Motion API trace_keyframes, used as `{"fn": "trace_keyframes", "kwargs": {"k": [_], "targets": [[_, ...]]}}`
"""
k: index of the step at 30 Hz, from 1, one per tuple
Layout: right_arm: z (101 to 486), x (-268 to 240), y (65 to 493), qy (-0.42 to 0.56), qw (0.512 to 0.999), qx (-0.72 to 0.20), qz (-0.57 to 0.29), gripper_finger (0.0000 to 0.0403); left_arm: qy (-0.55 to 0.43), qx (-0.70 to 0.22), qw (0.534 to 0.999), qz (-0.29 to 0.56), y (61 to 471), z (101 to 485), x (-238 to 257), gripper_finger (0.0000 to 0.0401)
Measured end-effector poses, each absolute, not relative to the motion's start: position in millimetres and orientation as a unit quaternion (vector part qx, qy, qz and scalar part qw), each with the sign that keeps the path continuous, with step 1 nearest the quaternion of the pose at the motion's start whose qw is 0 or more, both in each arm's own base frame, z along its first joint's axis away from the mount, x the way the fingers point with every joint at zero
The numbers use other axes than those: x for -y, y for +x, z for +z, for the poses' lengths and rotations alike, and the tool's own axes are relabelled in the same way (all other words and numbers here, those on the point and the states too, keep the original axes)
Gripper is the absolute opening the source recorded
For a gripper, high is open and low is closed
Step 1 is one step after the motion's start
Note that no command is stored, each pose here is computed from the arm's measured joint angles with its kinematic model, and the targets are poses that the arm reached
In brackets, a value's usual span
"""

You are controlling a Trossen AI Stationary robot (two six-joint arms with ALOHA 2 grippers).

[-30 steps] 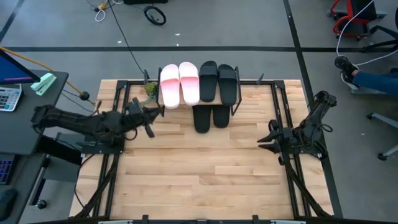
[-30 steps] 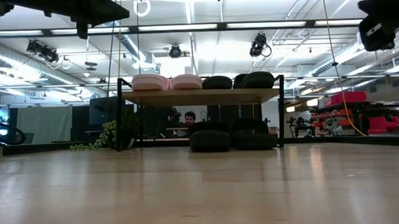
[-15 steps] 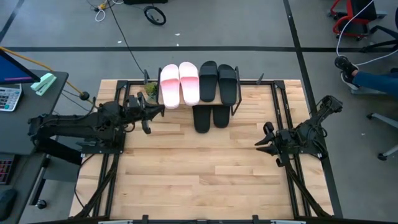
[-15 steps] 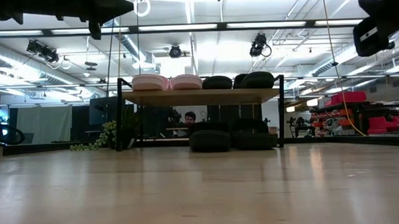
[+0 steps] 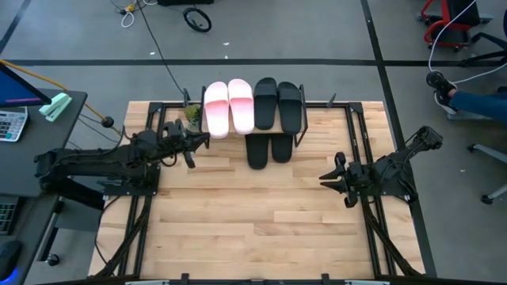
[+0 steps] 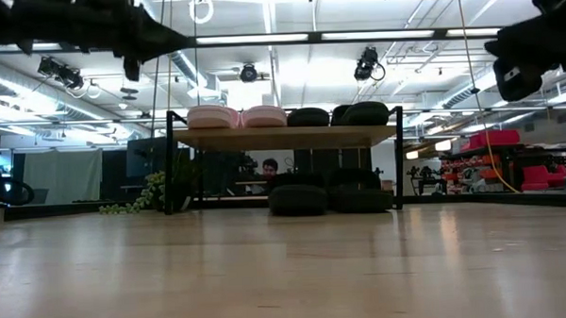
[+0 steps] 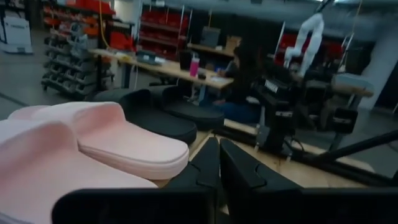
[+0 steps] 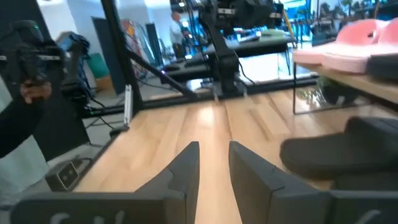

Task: Pick and place slides into the shelf
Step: Return to Home Position

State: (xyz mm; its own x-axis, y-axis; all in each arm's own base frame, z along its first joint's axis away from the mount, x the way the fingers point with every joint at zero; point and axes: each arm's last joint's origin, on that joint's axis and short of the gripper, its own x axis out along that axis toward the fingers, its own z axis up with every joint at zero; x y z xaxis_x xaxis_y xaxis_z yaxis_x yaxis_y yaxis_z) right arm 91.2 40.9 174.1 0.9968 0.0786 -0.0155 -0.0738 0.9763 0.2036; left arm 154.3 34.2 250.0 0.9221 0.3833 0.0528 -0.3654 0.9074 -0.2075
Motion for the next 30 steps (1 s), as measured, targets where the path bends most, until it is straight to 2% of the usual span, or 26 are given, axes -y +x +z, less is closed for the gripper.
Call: {"fn": "trace_keyframes", "kwargs": {"k": [5,9,13,19,30], "targets": [[176,-40,92,0.091,0.995,0.000,0.032,0.0092,-0.100,0.087,0.973,0.190,148,221,-34,0.0008],[175,-39,92,0.064,0.998,-0.005,0.030,0.0092,-0.146,0.089,0.968,0.186,145,207,-33,0.0014],[174,-39,92,0.064,0.997,-0.009,0.030,0.0092,-0.176,0.084,0.963,0.185,145,205,-33,0.0028],[174,-39,92,0.063,0.997,-0.009,0.030,0.0092,-0.173,0.083,0.964,0.186,145,205,-33,0.0040],[174,-39,92,0.063,0.997,-0.009,0.030,0.0092,-0.174,0.081,0.964,0.186,145,204,-33,0.0026]]}}
